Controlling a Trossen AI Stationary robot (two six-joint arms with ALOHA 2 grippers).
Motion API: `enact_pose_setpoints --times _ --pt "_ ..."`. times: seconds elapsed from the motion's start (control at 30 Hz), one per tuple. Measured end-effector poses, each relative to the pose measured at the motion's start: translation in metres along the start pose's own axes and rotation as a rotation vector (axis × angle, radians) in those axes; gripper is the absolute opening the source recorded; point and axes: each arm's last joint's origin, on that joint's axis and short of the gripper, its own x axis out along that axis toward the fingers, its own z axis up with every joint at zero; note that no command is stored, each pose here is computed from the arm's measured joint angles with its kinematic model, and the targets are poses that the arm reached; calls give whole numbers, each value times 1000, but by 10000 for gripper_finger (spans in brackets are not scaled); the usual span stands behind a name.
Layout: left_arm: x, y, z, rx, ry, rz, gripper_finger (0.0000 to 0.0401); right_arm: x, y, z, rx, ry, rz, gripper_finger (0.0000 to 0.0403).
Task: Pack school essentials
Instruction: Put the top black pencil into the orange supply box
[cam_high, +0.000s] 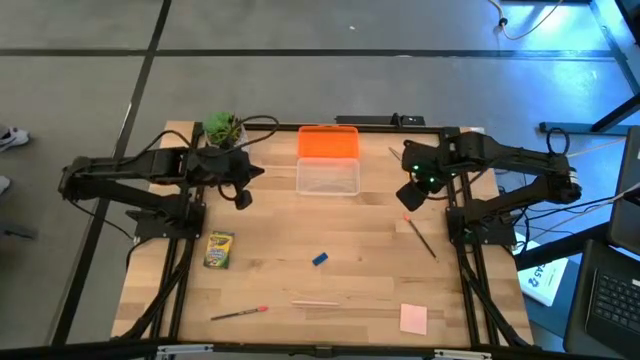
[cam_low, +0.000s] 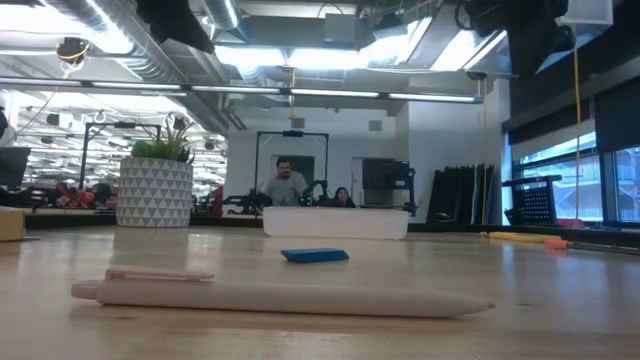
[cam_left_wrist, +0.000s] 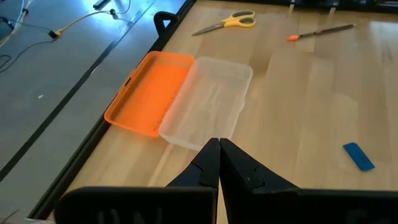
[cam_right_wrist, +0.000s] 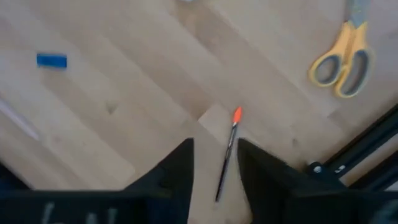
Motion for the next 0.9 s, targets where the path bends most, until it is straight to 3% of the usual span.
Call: enact_pose_setpoints --times 0.2,0.4,0.67,0.9 --pt "-5 -4 10 23 19 -18 0 21 9 9 -52 83 -19 157" --pt "-7 -14 17 75 33 -83 0 70 2 -1 -80 231 -11 158" --pt "-2 -22 18 125 58 -120 0 134 -15 -18 -18 246 -36 158" --pt "-1 -22 18 124 56 -120 0 162 -24 -27 26 205 -46 158"
